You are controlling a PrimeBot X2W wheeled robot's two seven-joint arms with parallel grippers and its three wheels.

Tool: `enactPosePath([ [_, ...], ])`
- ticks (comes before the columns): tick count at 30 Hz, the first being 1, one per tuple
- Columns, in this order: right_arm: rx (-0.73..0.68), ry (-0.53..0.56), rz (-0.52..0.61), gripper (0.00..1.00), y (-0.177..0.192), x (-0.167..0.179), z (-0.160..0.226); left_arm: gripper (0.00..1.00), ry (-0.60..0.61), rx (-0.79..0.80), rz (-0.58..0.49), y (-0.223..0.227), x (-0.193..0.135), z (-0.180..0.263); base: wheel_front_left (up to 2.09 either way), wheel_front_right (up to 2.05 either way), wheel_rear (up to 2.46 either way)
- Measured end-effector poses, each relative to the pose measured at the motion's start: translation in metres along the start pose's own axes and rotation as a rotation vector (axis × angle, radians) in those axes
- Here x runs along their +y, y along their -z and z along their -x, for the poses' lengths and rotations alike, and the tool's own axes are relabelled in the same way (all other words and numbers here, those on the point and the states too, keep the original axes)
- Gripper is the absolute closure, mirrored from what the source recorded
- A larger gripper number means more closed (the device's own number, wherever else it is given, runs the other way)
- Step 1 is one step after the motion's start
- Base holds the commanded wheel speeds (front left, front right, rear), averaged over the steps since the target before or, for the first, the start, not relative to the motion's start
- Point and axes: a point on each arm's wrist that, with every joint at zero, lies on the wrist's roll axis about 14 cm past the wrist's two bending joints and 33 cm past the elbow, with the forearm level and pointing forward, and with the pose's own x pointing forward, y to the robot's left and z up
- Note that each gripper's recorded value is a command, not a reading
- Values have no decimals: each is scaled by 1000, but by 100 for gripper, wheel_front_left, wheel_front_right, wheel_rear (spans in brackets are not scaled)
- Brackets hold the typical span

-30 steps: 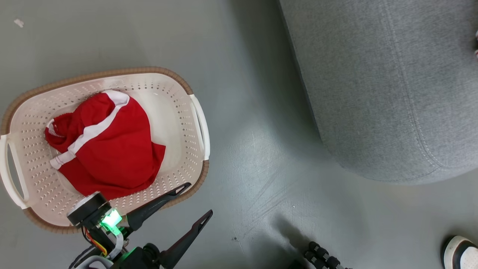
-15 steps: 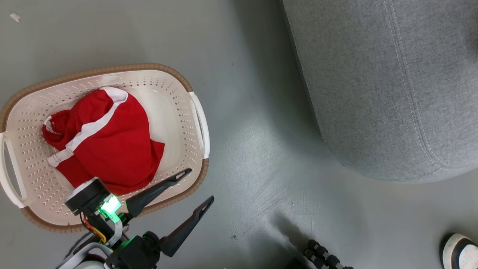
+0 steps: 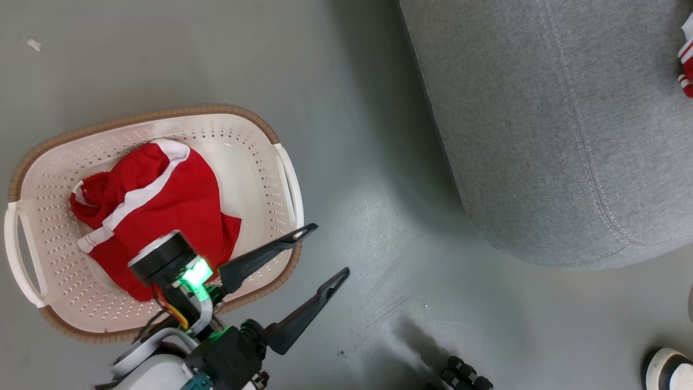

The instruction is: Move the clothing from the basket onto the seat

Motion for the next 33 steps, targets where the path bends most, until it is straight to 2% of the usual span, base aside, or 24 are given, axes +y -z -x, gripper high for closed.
enactPosePath([
  [15, -151, -8, -24, 0, -66, -7, 9, 0, 8, -99, -71, -48, -6, -25, 0, 0, 0],
  [25, -345, -158, -49, 0, -149, 35, 25, 0, -23, -141, -104, -81, -9, -31, 0, 0, 0],
  [33, -410, -330, -39, 0, -178, 74, 60, 0, -83, -164, -137, -108, -10, -27, 0, 0, 0],
])
